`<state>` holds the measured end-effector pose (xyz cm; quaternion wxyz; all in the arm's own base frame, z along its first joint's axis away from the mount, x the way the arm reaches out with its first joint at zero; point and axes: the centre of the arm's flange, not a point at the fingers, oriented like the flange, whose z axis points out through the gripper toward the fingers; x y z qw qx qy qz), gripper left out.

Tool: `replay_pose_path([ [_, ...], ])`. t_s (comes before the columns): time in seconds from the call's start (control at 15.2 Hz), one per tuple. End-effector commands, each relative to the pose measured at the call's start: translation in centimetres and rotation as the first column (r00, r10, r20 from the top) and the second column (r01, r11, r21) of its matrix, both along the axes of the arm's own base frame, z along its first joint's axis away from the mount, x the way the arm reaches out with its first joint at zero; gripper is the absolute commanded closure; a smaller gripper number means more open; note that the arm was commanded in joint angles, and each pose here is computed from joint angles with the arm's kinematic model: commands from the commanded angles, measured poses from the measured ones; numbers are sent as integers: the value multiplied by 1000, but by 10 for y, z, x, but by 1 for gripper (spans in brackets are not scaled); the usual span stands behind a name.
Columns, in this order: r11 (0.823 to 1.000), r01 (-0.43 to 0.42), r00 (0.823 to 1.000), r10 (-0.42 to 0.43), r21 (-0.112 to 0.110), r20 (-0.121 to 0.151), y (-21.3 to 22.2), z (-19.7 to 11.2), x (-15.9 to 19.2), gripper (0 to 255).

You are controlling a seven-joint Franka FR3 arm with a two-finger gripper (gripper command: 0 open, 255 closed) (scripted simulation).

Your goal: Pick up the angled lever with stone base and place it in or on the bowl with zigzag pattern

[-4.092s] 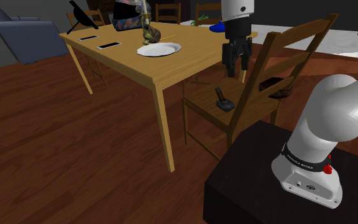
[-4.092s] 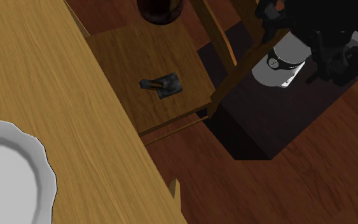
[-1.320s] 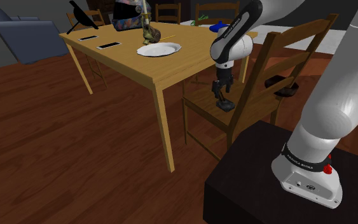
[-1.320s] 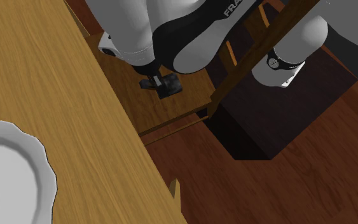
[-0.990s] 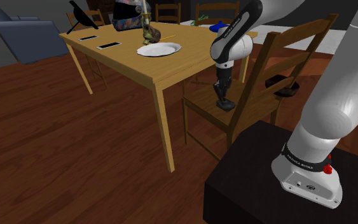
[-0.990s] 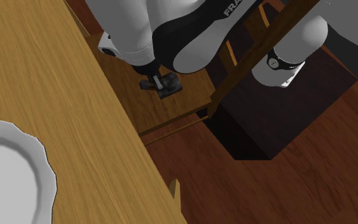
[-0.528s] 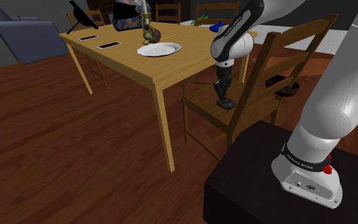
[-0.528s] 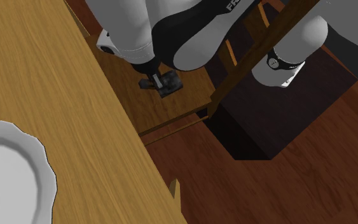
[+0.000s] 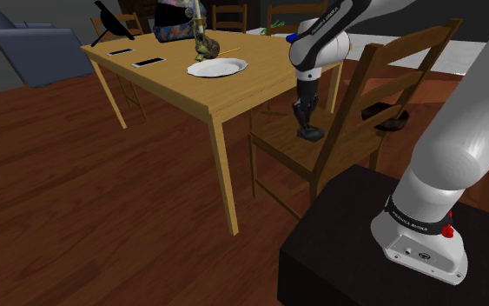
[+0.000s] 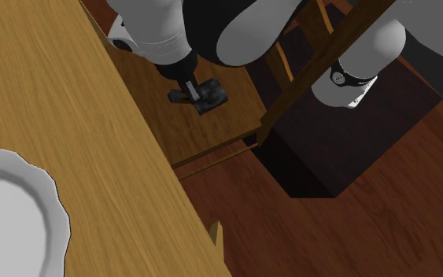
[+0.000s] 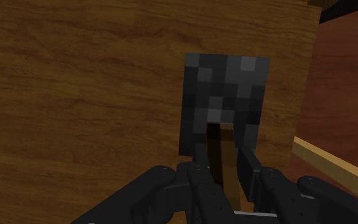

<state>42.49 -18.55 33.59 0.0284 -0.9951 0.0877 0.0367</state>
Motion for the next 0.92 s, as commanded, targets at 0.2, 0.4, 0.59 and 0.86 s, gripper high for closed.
replay_pose_path([
  [0.2, 1000, 0, 1000, 0, 0, 0, 0, 27, 0, 255],
  [0.4, 1000, 0, 1000, 0, 0, 0, 0, 43, 0, 255],
  [0.59, 1000, 0, 1000, 0, 0, 0, 0, 58, 0, 255],
  [0.86, 1000, 0, 1000, 0, 0, 0, 0, 80, 0, 255],
])
